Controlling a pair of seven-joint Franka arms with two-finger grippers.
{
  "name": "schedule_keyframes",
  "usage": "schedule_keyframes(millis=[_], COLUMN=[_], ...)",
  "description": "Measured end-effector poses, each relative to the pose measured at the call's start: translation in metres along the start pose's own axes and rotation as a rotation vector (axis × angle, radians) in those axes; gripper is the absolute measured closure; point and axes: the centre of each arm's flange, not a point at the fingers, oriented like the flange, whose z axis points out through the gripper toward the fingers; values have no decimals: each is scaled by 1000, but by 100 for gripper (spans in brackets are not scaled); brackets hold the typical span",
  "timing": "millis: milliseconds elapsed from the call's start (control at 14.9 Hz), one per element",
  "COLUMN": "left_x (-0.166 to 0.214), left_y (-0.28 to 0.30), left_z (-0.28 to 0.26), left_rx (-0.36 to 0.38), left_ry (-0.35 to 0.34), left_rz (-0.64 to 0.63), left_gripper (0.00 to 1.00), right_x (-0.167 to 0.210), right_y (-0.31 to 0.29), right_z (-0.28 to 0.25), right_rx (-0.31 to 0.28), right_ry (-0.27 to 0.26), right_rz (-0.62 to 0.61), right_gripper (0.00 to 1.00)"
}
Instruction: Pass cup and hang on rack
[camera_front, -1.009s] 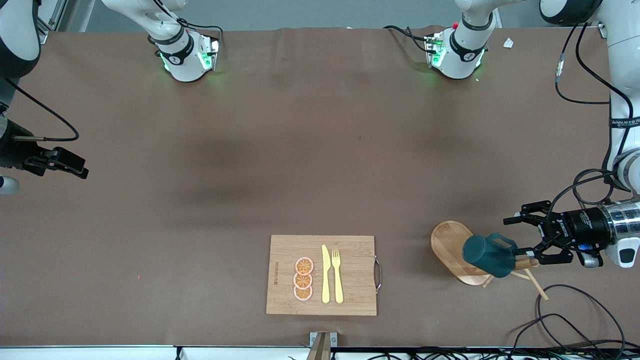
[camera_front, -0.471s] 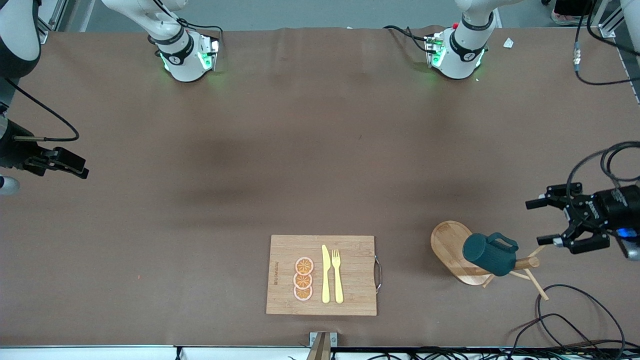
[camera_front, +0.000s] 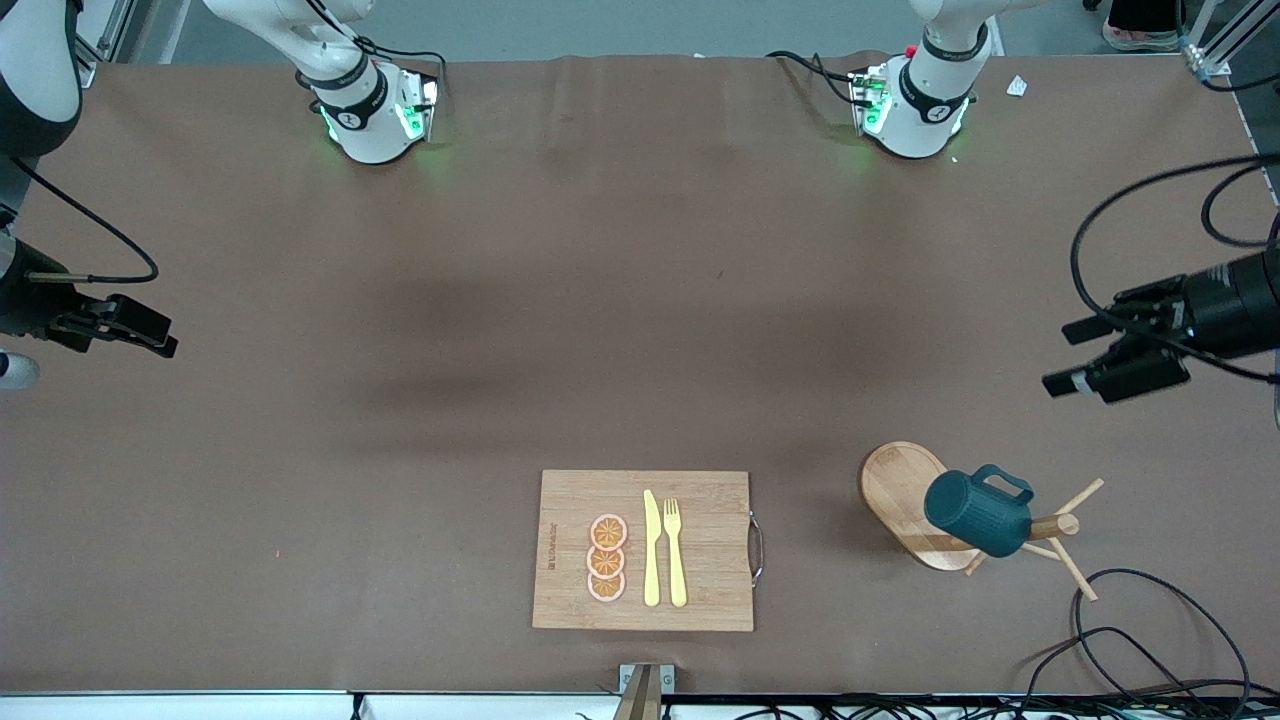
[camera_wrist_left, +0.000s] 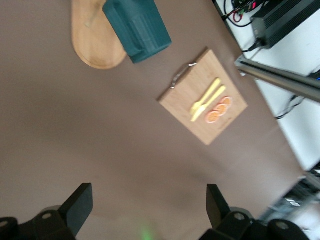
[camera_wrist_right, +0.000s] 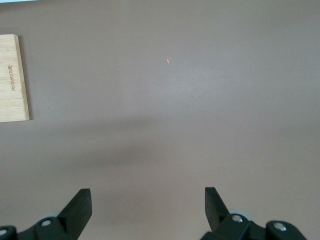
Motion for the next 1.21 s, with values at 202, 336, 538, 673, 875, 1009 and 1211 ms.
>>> schedule_keyframes(millis=[202, 336, 538, 673, 875, 1009, 1211], left_x=[-15, -23, -46, -61, -79, -91, -105], left_y=[-12, -17, -14, -18, -37, -49, -65], left_z=[-23, -38, -48, -45, -43, -42, -34], left_rx=[147, 242, 370, 405, 425, 433, 439], left_ry=[100, 155, 203, 194, 178, 172, 176], left_rz=[241, 424, 579, 591, 574, 565, 561], left_gripper=[0, 0, 0, 0, 0, 0, 0], right_x=[0, 0, 0, 0, -1, -5, -13], right_y=[0, 0, 0, 0, 0, 0, 0], right_z=[0, 0, 0, 0, -4, -13, -27], right_rx=[0, 0, 0, 0, 1, 2, 4], right_ry=[0, 1, 1, 2, 8, 22, 44], right_rz=[0, 0, 0, 0, 0, -1, -1], right_gripper=[0, 0, 0, 0, 0, 0, 0])
